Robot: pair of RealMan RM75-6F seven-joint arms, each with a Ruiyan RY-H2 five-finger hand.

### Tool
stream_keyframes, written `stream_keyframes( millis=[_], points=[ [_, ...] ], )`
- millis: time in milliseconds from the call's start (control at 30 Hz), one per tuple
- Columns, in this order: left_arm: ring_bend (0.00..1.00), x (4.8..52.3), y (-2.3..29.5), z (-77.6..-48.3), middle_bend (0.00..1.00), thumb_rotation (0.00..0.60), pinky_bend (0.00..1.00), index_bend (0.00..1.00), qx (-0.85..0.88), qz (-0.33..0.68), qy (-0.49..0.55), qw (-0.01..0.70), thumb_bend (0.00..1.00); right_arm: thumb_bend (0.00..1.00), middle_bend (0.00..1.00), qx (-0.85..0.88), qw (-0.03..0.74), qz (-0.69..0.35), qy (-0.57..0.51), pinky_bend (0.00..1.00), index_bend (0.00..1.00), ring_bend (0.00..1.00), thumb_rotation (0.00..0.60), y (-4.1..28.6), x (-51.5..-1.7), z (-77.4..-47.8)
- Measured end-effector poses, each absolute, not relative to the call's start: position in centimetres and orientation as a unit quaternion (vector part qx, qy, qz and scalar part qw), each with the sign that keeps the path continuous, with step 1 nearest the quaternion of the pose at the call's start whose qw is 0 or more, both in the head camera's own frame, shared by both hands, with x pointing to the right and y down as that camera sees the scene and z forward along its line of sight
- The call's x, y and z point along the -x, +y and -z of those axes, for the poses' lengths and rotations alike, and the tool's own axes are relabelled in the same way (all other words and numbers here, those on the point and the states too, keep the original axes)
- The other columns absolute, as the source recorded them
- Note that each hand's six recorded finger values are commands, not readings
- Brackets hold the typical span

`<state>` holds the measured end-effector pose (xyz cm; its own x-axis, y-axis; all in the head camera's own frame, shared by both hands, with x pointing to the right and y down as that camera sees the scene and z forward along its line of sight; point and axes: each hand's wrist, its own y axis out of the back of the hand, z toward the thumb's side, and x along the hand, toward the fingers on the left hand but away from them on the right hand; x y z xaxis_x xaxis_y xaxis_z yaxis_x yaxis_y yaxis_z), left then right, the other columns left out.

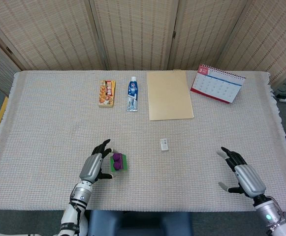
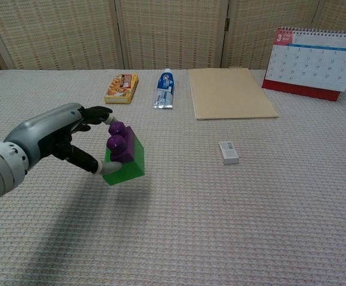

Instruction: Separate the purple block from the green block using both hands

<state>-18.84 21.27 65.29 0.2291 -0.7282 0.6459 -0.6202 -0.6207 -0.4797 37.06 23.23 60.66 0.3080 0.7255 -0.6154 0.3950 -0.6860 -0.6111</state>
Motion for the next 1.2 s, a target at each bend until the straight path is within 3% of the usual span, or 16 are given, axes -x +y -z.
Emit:
stream_keyframes(
  millis=[333, 533, 833, 1200],
  points=[
    [0.0, 17.8, 21.7, -63.9, 0.07, 0.6, 0.0, 0.55, 0.792, 0.425, 0.435, 0.056, 0.4, 0.31, 0.0, 0.865, -0.121, -0.296, -0.387, 0.0, 0.0, 0.0, 0.6, 22.5, -29.8, -66.8],
    [0.0, 16.7, 21.3, -63.6, 0.07, 0.6, 0.0, 0.55, 0.793, 0.422, 0.435, 0.067, 0.4, 0.31, 0.0, 0.871, -0.245, -0.222, -0.363, 0.0, 0.0, 0.0, 0.6, 21.6, -23.5, -70.0],
    [0.0, 15.3, 20.6, -63.3, 0.07, 0.6, 0.0, 0.55, 0.792, 0.414, 0.443, 0.067, 0.4, 0.31, 0.0, 0.876, -0.304, -0.165, -0.336, 0.0, 0.0, 0.0, 0.6, 20.7, -16.4, -71.9],
    [0.0, 14.7, 19.8, -63.3, 0.07, 0.6, 0.0, 0.55, 0.792, 0.417, 0.445, 0.04, 0.4, 0.31, 0.0, 0.878, -0.301, -0.153, -0.338, 0.0, 0.0, 0.0, 0.6, 19.8, -14.0, -72.2]
  ],
)
